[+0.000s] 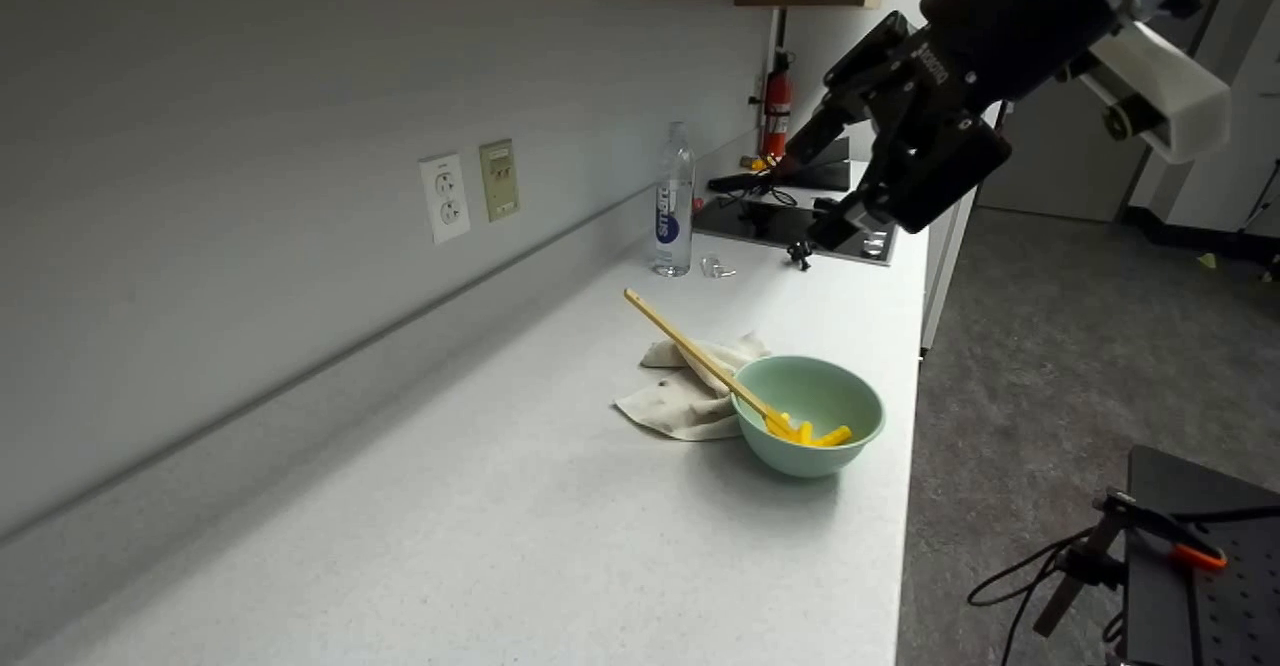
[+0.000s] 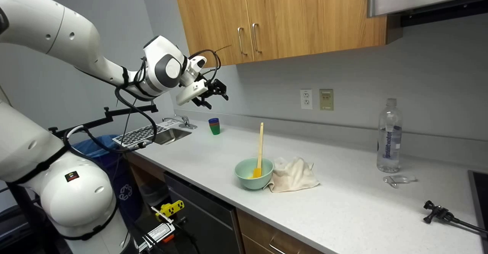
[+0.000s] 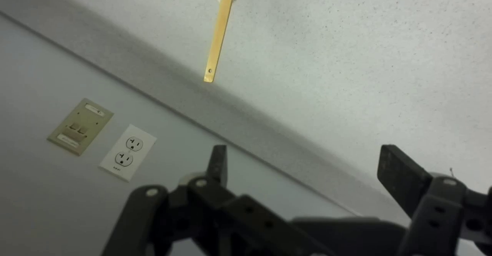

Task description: Mix the contents of the bowl with the spatula

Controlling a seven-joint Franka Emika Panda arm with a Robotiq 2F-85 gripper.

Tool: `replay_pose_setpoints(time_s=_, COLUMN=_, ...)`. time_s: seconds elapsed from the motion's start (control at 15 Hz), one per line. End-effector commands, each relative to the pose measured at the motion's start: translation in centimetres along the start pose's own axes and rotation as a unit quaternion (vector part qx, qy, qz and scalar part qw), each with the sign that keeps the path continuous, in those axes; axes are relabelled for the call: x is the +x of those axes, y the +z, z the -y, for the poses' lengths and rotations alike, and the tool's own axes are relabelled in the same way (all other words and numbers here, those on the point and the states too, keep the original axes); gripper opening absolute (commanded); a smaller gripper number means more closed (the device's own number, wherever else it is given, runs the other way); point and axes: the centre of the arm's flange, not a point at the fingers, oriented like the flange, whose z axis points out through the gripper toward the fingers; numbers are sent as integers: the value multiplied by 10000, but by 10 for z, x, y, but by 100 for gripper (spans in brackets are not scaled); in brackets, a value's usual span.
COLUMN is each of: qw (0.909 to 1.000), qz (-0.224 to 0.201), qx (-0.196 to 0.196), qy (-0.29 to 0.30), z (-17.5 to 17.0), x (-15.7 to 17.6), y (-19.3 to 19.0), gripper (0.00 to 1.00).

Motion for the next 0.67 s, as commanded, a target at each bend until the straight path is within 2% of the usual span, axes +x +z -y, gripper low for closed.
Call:
replay_pose_setpoints(time_s=0.0, qw=10000, qz=1, qx=-1, qy=3, z=0, x=0, y=0, gripper=100)
replay_pose_setpoints(time_s=0.6, qw=10000, qz=18, qx=3, qy=6, z=0, x=-2, y=1, gripper=100)
